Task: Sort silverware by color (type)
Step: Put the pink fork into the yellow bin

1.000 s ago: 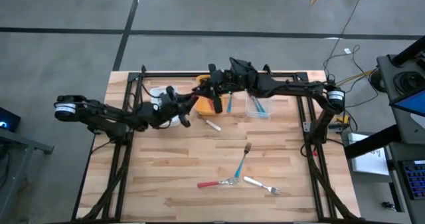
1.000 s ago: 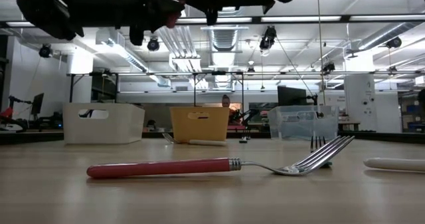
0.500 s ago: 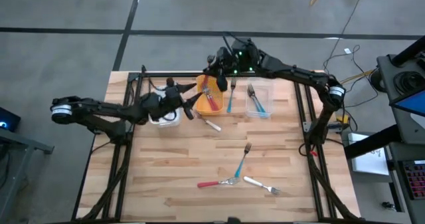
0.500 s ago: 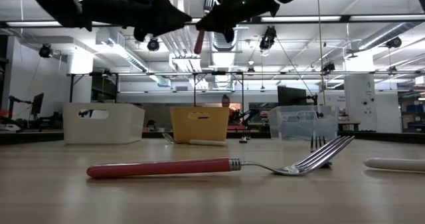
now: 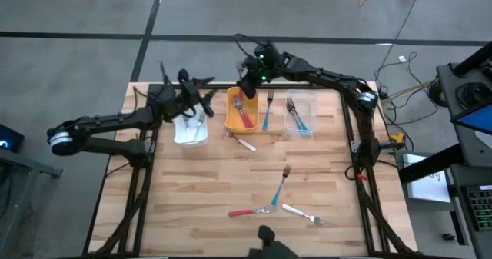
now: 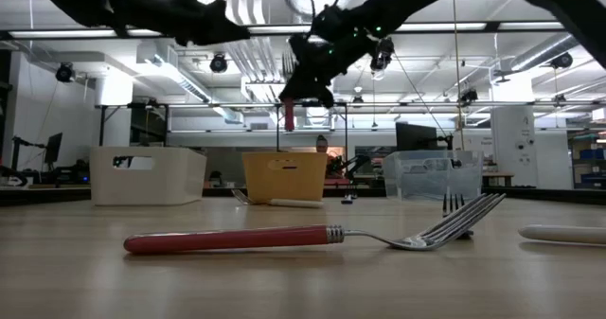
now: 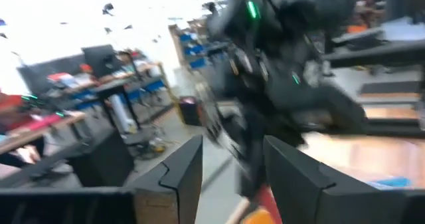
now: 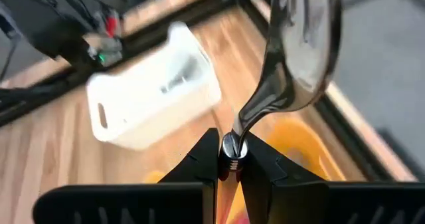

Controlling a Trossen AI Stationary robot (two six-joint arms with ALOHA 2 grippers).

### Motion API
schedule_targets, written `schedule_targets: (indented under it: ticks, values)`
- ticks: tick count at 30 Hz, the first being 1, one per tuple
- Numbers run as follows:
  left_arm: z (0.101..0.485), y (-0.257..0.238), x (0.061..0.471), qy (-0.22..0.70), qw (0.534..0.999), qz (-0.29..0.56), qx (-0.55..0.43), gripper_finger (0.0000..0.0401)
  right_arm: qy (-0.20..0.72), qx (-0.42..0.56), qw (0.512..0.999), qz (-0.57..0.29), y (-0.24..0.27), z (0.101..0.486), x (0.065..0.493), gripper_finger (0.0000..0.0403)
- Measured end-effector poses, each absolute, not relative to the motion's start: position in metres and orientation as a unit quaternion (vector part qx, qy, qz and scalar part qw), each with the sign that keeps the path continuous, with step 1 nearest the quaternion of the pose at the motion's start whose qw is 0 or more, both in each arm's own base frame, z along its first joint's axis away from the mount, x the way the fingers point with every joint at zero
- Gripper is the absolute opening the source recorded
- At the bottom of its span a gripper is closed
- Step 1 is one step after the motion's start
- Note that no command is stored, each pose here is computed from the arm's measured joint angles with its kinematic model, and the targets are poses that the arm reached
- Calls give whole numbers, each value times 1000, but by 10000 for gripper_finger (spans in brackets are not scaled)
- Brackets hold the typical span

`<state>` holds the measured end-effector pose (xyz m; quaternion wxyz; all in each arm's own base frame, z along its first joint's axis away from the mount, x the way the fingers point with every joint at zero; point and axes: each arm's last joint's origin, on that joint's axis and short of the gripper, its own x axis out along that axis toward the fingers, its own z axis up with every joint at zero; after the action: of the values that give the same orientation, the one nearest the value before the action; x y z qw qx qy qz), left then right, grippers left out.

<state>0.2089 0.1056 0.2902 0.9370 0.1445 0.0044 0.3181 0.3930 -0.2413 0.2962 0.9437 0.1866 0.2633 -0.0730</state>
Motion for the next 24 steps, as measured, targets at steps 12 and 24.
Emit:
schedule_targets:
  ticks: [12,24]
  values:
    - [285,116,179,7,917,368,155,136,402,310,860,-50,-251,270,415,26]
    - [288,114,173,16,911,371,176,136,426,328,842,-53,-248,258,420,26]
